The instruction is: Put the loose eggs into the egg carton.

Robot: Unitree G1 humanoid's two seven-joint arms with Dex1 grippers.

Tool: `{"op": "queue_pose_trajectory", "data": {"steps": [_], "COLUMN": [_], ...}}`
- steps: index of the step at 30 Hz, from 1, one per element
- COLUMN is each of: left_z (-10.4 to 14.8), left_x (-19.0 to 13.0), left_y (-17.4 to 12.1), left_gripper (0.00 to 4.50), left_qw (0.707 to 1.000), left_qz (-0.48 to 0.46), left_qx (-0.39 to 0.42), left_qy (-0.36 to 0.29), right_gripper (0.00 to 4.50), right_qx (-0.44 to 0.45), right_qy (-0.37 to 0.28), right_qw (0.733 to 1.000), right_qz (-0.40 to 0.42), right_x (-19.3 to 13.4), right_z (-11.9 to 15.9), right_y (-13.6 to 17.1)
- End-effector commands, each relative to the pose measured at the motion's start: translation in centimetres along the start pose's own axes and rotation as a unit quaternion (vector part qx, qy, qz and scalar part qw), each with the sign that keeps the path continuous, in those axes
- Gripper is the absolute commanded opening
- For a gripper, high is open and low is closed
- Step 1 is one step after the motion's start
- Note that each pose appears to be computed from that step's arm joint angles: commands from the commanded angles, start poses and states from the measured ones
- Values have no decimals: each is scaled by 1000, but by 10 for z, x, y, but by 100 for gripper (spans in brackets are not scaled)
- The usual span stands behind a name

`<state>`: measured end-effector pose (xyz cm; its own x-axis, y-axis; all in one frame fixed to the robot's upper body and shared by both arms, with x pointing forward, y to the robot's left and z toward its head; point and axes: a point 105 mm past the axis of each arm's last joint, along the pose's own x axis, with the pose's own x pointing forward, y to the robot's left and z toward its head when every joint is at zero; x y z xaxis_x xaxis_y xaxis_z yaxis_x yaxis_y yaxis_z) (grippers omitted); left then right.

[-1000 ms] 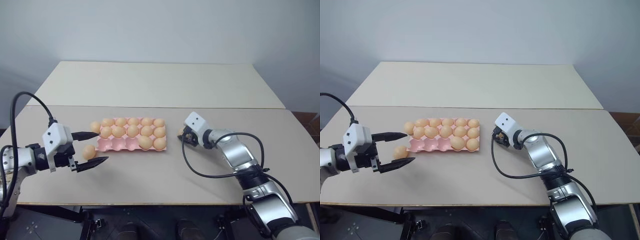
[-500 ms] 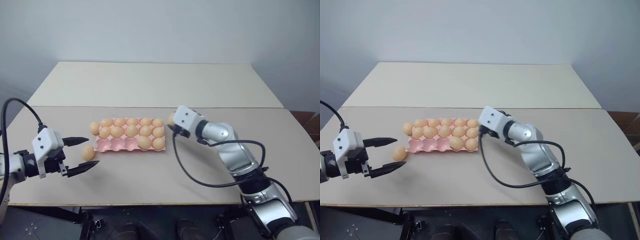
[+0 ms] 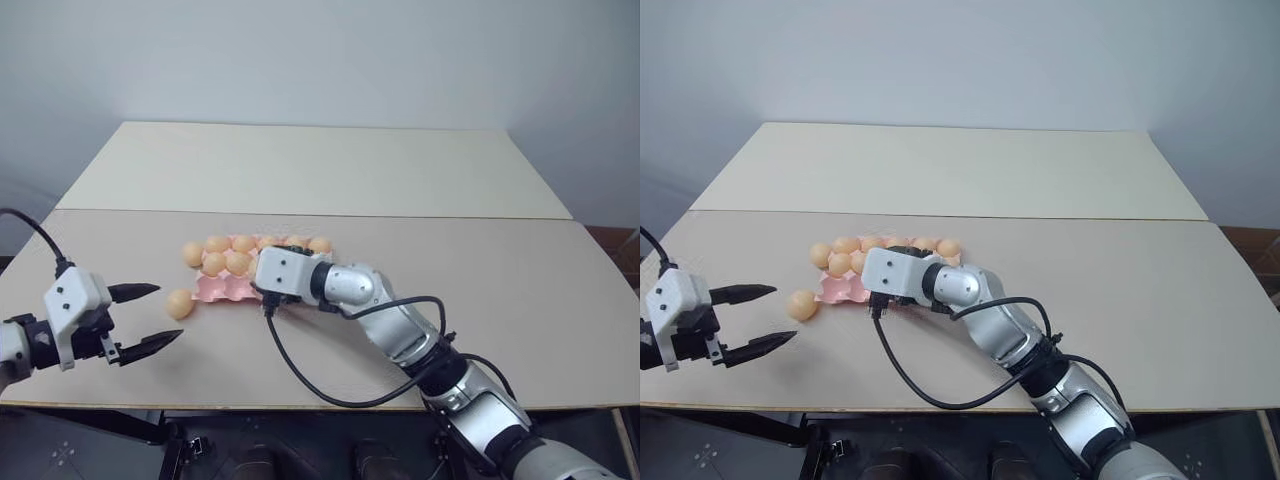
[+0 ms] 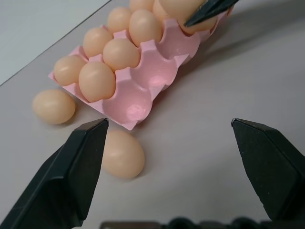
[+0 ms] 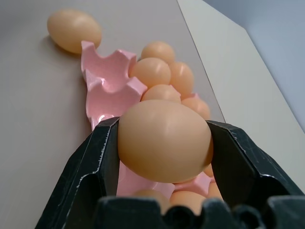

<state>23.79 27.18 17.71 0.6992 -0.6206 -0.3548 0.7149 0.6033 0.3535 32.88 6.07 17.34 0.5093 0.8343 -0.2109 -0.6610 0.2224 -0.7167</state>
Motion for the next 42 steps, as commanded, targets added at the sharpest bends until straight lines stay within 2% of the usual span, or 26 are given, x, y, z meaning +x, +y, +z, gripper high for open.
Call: {"op": "queue_pose_trajectory", "data": {"steps": [1,3,9,20,23,29,33,42], "left_z": [8,8,9,11,11,11,10,6], "left_x": [-5,-5,-3,2,3,3,3,-3], "left_y": [1,1,2,5,5,3,1,-6], "left_gripper": [450,450,450,450,450,450,450,450], "left_qw": [1000,1000,1000,1000,1000,1000,1000,1000], "left_qz": [12,12,13,8,4,-2,-5,3], "left_qx": [13,13,14,15,15,13,8,-2], "left_qy": [-9,-10,-12,-18,-19,-22,-22,-19], "right_gripper": [262,262,446,446,446,446,446,446], "right_qx": [-39,-46,-56,-62,-31,97,168,232], "right_qy": [-26,-28,-49,-58,-66,-68,-34,20], "right_qw": [999,998,997,996,997,993,985,969], "right_qz": [-21,-24,-15,-15,-20,21,27,78], "right_x": [4,5,5,-5,-18,-68,-109,-193], "right_z": [16,16,25,33,37,28,5,-10], "right_y": [-9,-10,-5,-4,-8,-15,-18,-10]}}
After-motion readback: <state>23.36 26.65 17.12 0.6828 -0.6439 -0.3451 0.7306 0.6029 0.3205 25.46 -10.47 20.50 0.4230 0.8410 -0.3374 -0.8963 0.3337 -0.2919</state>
